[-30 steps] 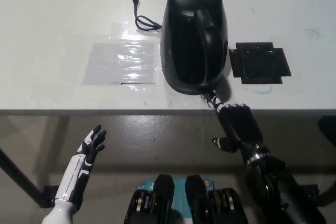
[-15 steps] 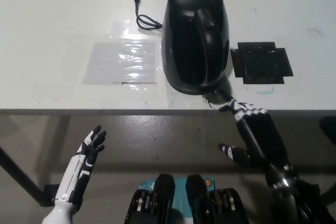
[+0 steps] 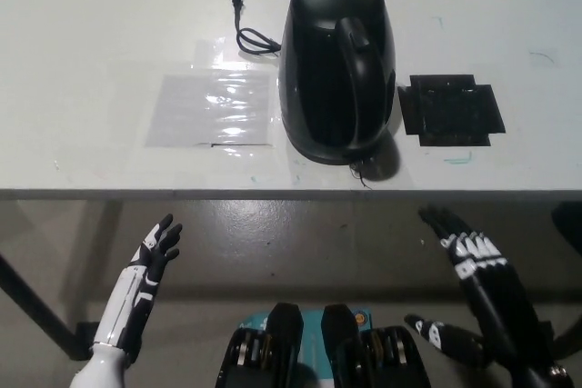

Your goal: A kettle is kept at the center of the table close to the robot and the robot uses its right index finger to press downwards on the transparent start boiling button

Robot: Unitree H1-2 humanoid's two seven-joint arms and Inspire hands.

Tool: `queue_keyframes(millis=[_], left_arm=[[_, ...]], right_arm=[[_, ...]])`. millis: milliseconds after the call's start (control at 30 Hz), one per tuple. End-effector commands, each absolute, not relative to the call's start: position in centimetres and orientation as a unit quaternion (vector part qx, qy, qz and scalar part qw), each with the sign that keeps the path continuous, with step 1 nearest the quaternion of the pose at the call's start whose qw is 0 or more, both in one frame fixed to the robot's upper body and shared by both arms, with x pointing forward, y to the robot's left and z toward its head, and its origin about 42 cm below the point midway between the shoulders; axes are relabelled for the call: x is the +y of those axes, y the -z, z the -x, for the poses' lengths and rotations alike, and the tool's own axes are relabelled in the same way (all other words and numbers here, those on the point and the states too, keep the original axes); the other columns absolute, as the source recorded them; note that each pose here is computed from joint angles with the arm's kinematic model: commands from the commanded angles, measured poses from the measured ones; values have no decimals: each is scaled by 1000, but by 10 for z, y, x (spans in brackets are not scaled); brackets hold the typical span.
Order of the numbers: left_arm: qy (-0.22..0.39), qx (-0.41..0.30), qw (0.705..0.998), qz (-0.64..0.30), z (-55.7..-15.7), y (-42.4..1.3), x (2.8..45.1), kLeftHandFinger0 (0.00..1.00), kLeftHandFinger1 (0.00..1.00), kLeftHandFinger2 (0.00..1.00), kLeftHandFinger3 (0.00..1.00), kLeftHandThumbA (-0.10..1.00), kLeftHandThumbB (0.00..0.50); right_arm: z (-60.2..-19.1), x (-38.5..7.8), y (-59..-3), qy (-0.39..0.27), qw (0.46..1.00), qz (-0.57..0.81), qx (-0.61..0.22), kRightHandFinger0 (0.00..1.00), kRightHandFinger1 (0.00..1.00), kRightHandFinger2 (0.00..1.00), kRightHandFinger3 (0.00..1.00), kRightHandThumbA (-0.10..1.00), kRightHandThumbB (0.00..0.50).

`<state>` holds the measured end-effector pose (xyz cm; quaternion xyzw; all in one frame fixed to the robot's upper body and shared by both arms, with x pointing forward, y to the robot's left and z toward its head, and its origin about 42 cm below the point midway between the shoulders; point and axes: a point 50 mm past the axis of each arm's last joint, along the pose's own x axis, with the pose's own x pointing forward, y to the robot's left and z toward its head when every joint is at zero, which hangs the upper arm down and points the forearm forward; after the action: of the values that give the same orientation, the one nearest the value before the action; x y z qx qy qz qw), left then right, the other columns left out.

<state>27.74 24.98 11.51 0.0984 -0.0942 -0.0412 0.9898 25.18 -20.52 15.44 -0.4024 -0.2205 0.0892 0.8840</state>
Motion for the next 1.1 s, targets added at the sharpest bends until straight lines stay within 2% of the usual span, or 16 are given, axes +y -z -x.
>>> queue_keyframes(millis=[0, 67, 133, 200, 267, 300, 367, 433, 500, 567, 833, 1000, 1067], left_arm=[[50, -130, 985, -100, -285, -131, 252, 1000, 1000, 1000, 1000, 985, 181], [52, -130, 985, -101, -285, -131, 253, 1000, 1000, 1000, 1000, 985, 180], [53, -129, 985, -99, -283, -129, 250, 1000, 1000, 1000, 1000, 985, 175], [51, -129, 984, -110, -283, -128, 250, 1000, 1000, 1000, 1000, 1000, 175], [54, -130, 985, -99, -281, -129, 252, 1000, 1000, 1000, 1000, 989, 155], [54, -127, 985, -102, -281, -128, 253, 1000, 1000, 1000, 1000, 992, 166], [57, -122, 986, -101, -280, -127, 252, 1000, 1000, 1000, 1000, 994, 172], [58, -122, 986, -102, -280, -127, 252, 1000, 1000, 1000, 1000, 994, 173], [55, -122, 985, -105, -279, -127, 251, 1000, 1000, 1000, 1000, 1000, 199], [57, -123, 985, -105, -277, -126, 251, 1000, 1000, 1000, 1000, 995, 193], [56, -125, 985, -107, -276, -126, 252, 1000, 1000, 1000, 1000, 1000, 178], [52, -119, 986, -109, -270, -120, 252, 1000, 1000, 1000, 1000, 1000, 154], [52, -113, 987, -106, -266, -117, 252, 1000, 1000, 1000, 1000, 998, 160]], right_arm=[[-237, -222, -164, -64, 912, 286, -288, 884, 1000, 1000, 1000, 1000, 275], [-232, -226, -154, -54, 918, 270, -286, 899, 1000, 1000, 1000, 1000, 264], [-224, -234, -136, -36, 928, 251, -272, 914, 1000, 1000, 1000, 1000, 288], [-223, -238, -126, -29, 936, 238, -256, 930, 1000, 1000, 1000, 1000, 285], [-223, -240, -115, -24, 944, 230, -236, 967, 1000, 1000, 1000, 1000, 279], [-225, -241, -112, -19, 948, 217, -230, 1000, 1000, 1000, 1000, 1000, 281], [-230, -245, -105, -6, 964, 167, -205, 1000, 1000, 1000, 1000, 1000, 297], [-232, -247, -101, -5, 973, 131, -190, 1000, 1000, 1000, 1000, 1000, 294], [-234, -251, -94, 13, 977, 118, -176, 1000, 1000, 1000, 1000, 1000, 294], [-234, -252, -91, 13, 979, 111, -168, 1000, 1000, 1000, 1000, 1000, 316], [-236, -245, -85, 1, 980, 119, -160, 1000, 1000, 1000, 1000, 1000, 323], [-237, -247, -82, -8, 980, 127, -155, 1000, 1000, 1000, 1000, 1000, 301], [-233, -247, -78, -10, 981, 127, -147, 1000, 1000, 1000, 1000, 1000, 293]])
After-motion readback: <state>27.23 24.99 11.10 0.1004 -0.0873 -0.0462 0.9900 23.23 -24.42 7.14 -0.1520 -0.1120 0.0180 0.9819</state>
